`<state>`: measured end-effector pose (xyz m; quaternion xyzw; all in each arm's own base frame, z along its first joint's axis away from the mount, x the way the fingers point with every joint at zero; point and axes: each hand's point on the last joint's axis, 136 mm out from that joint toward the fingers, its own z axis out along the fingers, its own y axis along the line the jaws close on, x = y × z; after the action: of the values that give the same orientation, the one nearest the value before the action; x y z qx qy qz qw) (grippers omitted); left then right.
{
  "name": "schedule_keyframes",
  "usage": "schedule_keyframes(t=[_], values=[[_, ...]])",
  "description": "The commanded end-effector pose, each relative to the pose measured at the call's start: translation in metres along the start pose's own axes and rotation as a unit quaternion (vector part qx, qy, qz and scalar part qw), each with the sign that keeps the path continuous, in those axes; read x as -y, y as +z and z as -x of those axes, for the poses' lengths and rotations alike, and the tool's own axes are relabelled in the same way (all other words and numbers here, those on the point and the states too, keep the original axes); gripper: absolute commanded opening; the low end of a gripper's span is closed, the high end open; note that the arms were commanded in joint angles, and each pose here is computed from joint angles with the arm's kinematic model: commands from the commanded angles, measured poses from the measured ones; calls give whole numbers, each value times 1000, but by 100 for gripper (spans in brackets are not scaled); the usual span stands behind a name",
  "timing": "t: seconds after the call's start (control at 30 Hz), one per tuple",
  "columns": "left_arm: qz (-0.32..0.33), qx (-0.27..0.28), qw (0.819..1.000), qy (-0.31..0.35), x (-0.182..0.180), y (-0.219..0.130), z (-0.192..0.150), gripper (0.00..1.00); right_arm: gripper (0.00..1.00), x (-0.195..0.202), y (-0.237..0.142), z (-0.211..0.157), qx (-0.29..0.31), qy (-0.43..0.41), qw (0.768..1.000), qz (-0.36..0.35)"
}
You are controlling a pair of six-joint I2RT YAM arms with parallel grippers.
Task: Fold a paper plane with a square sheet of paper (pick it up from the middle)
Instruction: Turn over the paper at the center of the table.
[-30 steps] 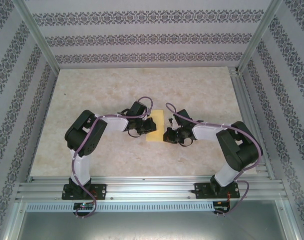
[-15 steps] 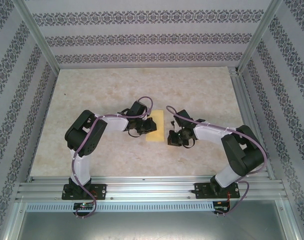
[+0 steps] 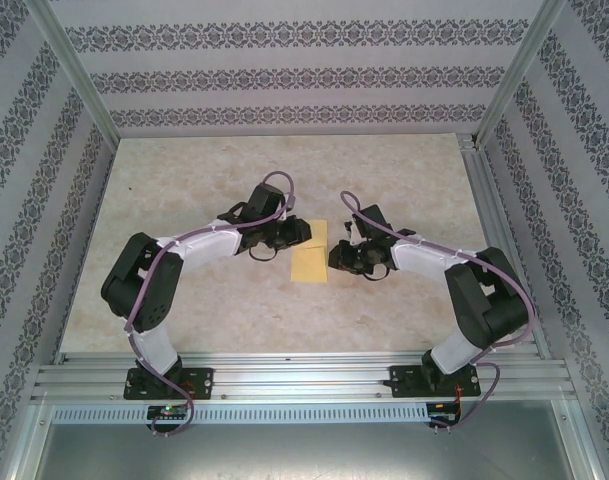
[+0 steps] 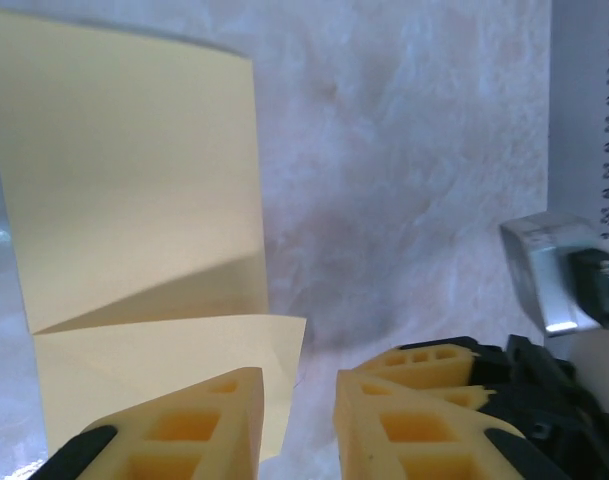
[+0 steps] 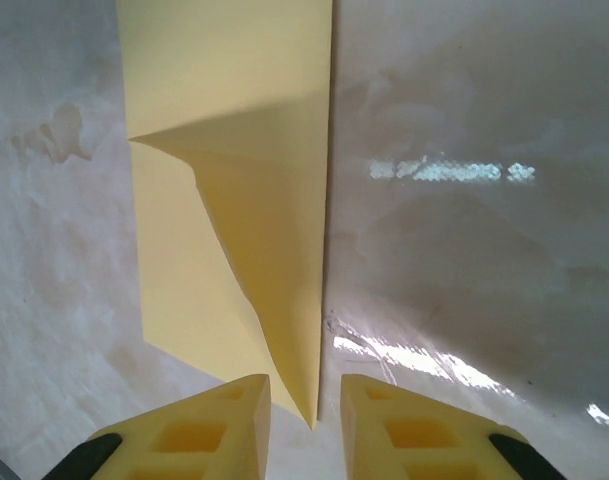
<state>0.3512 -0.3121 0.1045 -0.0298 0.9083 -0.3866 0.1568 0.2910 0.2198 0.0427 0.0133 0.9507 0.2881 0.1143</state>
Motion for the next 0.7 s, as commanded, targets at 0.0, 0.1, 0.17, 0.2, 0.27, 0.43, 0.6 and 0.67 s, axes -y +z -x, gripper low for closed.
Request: schedule_keyframes(t=[0.0, 0.1, 0.17, 0.2, 0.27, 0.43, 0.6, 0.67], values=[[23, -4, 1000, -21, -21, 0, -6, 25, 27, -15, 5, 19, 14, -2, 999, 31], [14, -13, 999, -32, -26, 6, -13, 23, 29, -13, 14, 18, 2, 1, 1000, 29], [11, -18, 999, -37, -28, 9, -15, 22, 31, -12, 18, 15, -4, -1, 1000, 31], [9, -21, 999, -38, -28, 11, -16, 21, 31, -11, 21, 14, -6, 1, 1000, 30], [2, -29, 999, -41, -29, 16, -19, 20, 31, -11, 24, 13, -13, 1, 999, 34], [-9, -47, 998, -52, -32, 27, -25, 19, 28, -12, 27, 13, -13, 2, 999, 40], [2, -57, 997, -58, -42, 38, -28, 18, 25, -16, 26, 16, -5, 7, 999, 52], [8, -59, 996, -61, -46, 40, -29, 18, 27, -14, 27, 17, -4, 11, 999, 50]])
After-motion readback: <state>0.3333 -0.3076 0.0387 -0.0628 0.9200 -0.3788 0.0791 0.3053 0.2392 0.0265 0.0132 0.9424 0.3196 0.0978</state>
